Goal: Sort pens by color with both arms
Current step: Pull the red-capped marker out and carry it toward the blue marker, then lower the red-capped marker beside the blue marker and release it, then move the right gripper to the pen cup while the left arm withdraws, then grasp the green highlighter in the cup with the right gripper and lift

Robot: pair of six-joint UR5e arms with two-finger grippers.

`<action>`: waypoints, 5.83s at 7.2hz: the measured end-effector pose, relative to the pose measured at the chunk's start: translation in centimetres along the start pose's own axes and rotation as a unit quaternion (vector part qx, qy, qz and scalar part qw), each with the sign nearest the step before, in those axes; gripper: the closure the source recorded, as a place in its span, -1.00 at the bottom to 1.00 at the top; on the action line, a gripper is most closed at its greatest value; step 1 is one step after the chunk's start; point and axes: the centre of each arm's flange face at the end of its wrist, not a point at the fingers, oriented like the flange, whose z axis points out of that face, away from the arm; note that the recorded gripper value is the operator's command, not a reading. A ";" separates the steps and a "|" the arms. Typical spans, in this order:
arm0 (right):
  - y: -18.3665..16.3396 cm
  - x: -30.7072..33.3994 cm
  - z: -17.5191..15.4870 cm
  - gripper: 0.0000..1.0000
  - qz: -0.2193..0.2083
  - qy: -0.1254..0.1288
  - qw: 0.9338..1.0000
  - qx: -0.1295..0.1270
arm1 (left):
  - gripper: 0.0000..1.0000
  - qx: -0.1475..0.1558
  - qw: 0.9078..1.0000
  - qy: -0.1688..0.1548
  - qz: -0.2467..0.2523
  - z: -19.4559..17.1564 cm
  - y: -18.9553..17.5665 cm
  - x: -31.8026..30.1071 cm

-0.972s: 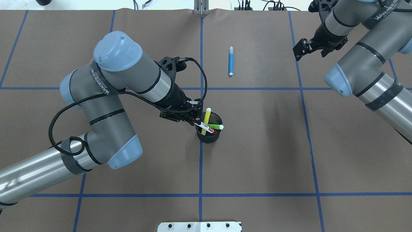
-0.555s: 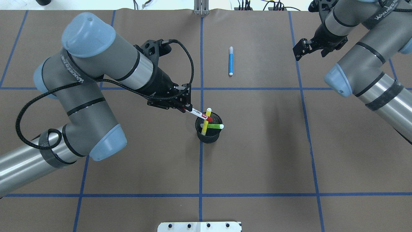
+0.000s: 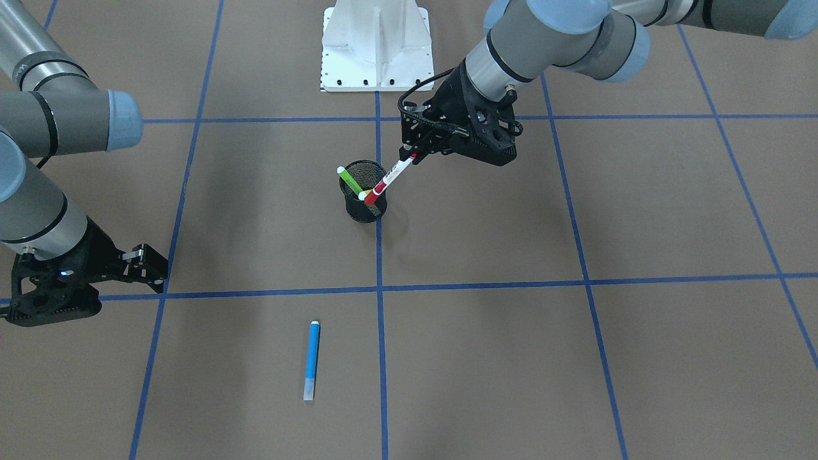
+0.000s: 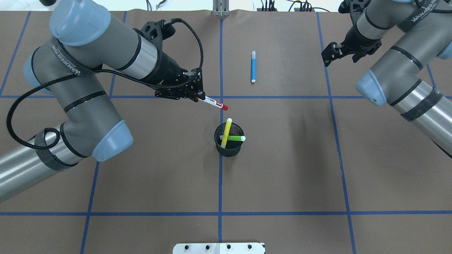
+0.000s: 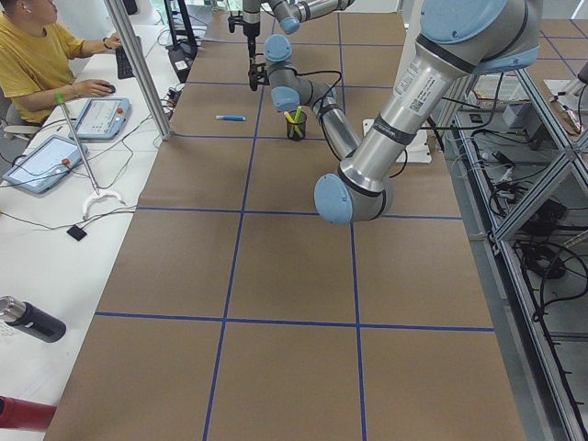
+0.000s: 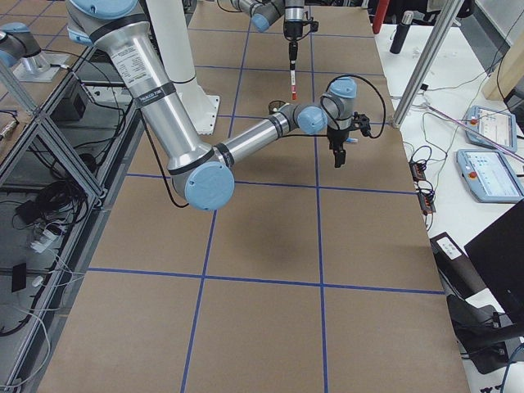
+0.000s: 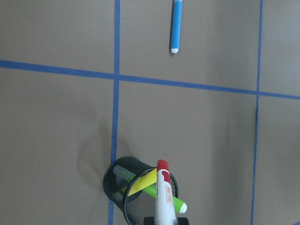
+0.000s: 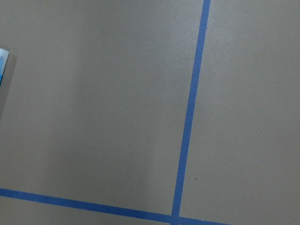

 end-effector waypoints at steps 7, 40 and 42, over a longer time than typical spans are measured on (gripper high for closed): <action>0.0 0.0 0.2 -0.98 0.001 0.001 1.000 -0.002 | 0.96 0.212 0.973 0.045 -0.084 11.8 -9.6 1.2; 15.5 -31.9 -1.8 -0.38 0.086 -0.058 0.994 -0.033 | -1.00 -0.043 0.978 -0.131 0.159 -8.3 -10.2 -12.7; 16.4 -31.7 -0.7 -0.29 0.024 -0.085 0.996 -0.023 | -0.99 -0.043 0.978 -0.131 0.159 -8.3 -10.2 -12.7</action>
